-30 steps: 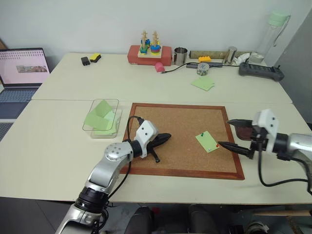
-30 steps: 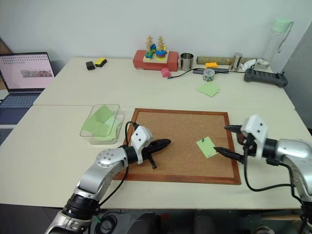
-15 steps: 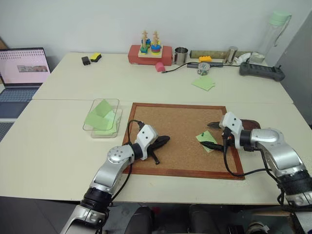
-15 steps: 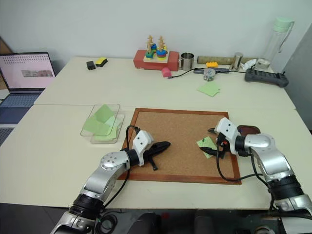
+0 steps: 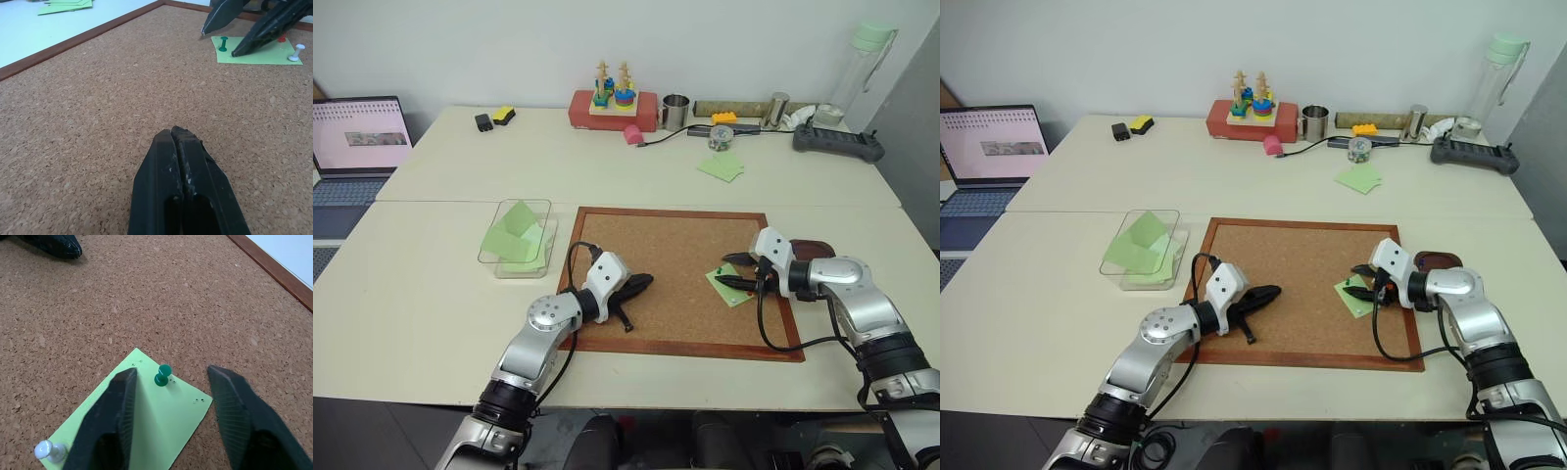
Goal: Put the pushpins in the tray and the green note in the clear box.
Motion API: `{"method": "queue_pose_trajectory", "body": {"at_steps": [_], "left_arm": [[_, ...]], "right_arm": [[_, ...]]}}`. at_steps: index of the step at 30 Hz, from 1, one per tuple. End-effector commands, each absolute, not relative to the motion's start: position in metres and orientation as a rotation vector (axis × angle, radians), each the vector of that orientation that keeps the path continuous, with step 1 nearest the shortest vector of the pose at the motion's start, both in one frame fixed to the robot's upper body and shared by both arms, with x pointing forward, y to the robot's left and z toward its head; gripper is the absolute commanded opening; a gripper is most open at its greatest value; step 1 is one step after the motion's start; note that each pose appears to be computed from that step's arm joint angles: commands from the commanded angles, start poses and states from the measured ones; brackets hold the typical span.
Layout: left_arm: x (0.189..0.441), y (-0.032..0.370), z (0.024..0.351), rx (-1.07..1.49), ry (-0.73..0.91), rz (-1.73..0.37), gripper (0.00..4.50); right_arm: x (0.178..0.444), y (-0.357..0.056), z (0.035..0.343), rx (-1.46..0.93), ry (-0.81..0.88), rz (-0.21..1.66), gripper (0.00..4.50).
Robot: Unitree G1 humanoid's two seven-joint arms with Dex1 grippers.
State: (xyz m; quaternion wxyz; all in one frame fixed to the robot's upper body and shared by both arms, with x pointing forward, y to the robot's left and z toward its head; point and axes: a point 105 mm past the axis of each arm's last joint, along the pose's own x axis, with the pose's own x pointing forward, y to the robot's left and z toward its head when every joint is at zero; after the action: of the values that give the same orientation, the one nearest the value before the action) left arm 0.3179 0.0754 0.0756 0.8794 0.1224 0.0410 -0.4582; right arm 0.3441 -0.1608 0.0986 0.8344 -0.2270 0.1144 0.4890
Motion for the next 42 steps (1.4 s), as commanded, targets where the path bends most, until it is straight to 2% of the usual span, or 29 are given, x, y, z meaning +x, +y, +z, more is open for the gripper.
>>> {"method": "queue_pose_trajectory", "body": {"at_steps": [1,7,8,13,22,32,35,42], "left_arm": [[0.311,0.076,0.062,0.257,0.138,-0.960,0.00],[0.308,0.076,0.057,0.264,0.154,-0.964,0.00],[0.308,0.076,0.057,0.264,0.156,-0.964,0.00],[0.307,0.076,0.052,0.272,0.177,-0.961,0.00],[0.311,0.079,0.039,0.312,0.231,-0.928,0.00],[0.309,0.077,0.031,0.319,0.266,-0.921,0.00],[0.308,0.076,0.031,0.317,0.265,-0.923,0.00],[0.308,0.076,0.033,0.331,0.252,-0.926,0.00]], "right_arm": [[0.345,-0.156,0.111,-0.495,0.190,1.059,1.30],[0.342,-0.152,0.116,-0.489,0.179,1.082,0.11],[0.342,-0.152,0.116,-0.488,0.179,1.084,0.02],[0.339,-0.150,0.120,-0.467,0.171,1.099,0.02],[0.341,-0.146,0.147,-0.299,0.133,1.084,0.02],[0.337,-0.153,0.158,-0.242,0.127,1.051,0.02],[0.343,-0.173,0.168,-0.234,0.123,0.963,0.02],[0.356,-0.264,0.168,-0.254,0.264,0.606,0.02]]}}
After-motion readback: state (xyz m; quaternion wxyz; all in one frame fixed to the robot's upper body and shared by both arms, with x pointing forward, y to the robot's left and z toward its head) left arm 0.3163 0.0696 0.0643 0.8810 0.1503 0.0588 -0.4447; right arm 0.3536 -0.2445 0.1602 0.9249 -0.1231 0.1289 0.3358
